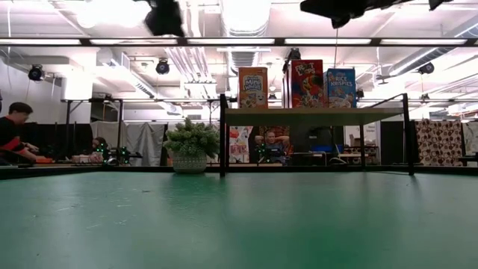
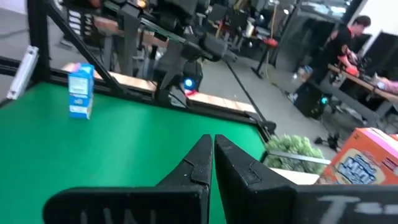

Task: Stack cereal on shelf
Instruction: Put the blue cereal box on the shelf aligned with the other blue cereal box

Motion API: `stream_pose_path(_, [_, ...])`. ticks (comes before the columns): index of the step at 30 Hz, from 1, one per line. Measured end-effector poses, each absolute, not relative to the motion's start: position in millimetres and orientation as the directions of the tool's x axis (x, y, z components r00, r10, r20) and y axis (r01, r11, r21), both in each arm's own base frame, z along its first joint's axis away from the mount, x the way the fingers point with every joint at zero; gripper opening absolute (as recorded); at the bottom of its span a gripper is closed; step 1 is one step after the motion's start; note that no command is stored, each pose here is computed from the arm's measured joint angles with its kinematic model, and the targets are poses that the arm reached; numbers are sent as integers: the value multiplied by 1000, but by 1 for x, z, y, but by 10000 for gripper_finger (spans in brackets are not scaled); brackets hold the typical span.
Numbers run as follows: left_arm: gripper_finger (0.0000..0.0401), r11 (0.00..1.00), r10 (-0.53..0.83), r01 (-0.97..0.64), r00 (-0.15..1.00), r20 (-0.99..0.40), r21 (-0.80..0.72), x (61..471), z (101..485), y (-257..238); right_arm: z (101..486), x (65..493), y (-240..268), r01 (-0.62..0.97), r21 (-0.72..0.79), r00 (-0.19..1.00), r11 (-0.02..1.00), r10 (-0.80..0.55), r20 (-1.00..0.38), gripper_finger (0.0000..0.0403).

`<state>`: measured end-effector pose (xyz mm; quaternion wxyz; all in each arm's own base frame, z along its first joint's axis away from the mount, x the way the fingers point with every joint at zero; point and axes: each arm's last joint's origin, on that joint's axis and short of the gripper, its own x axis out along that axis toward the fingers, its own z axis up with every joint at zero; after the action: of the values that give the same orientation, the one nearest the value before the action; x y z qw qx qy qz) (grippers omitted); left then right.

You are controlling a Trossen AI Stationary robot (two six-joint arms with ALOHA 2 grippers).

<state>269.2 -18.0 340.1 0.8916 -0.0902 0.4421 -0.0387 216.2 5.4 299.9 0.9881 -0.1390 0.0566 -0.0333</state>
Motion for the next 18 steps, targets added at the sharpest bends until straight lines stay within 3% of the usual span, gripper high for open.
stream_pose_path(9, [256, 936, -195, -230, 287, -938, -265, 232, 327, -65, 288, 216, 15, 19, -274, 997, 961, -38, -65, 9])
stream_pose_path(18, [274, 935, -157, -292, 175, -972, -204, 203, 307, -120, 287, 217, 16, 13, -274, 997, 962, -33, -67, 9])
